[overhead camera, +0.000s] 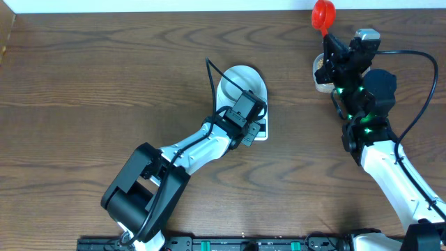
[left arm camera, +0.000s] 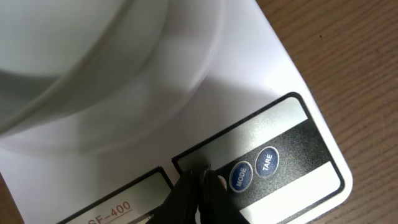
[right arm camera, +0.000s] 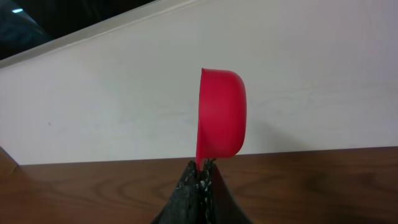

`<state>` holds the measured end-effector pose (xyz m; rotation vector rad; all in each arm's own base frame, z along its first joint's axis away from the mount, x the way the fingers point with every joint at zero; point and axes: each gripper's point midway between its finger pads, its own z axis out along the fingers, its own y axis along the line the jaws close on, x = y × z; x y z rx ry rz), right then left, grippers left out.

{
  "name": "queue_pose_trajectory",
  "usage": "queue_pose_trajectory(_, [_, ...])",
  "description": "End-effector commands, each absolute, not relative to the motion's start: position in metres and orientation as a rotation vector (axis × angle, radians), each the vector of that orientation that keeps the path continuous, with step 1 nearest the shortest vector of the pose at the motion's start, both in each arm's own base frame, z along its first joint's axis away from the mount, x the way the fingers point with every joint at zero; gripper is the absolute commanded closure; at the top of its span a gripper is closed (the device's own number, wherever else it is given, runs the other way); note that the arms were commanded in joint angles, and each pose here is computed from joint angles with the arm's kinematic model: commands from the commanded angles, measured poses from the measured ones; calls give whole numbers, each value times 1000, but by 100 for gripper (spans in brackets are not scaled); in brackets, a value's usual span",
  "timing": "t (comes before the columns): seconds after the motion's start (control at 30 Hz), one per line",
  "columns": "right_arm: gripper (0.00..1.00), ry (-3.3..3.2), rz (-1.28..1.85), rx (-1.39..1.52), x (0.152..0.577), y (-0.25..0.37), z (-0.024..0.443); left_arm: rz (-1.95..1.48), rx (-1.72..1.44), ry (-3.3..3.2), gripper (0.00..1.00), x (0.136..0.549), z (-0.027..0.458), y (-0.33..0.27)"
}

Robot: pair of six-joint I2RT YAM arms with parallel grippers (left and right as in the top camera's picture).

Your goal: Scoop item into bowl and weigh 50g on scale

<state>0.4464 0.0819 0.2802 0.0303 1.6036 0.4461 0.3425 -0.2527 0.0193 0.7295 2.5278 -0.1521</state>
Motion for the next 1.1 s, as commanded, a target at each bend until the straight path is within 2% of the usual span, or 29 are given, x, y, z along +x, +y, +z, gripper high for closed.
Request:
queue_pose_trajectory(0.0, [99, 1584, 451, 33, 449, 81, 292, -185, 710, 2527, 93, 344, 27, -257])
queue_pose_trajectory(0.47, [99, 1585, 451, 33, 449, 81, 291, -205, 739, 2570, 93, 335, 11, -258])
queue_pose_trajectory(1.07, [99, 1603, 441, 27, 449, 81, 287, -190, 590, 2660, 93, 339, -10, -242])
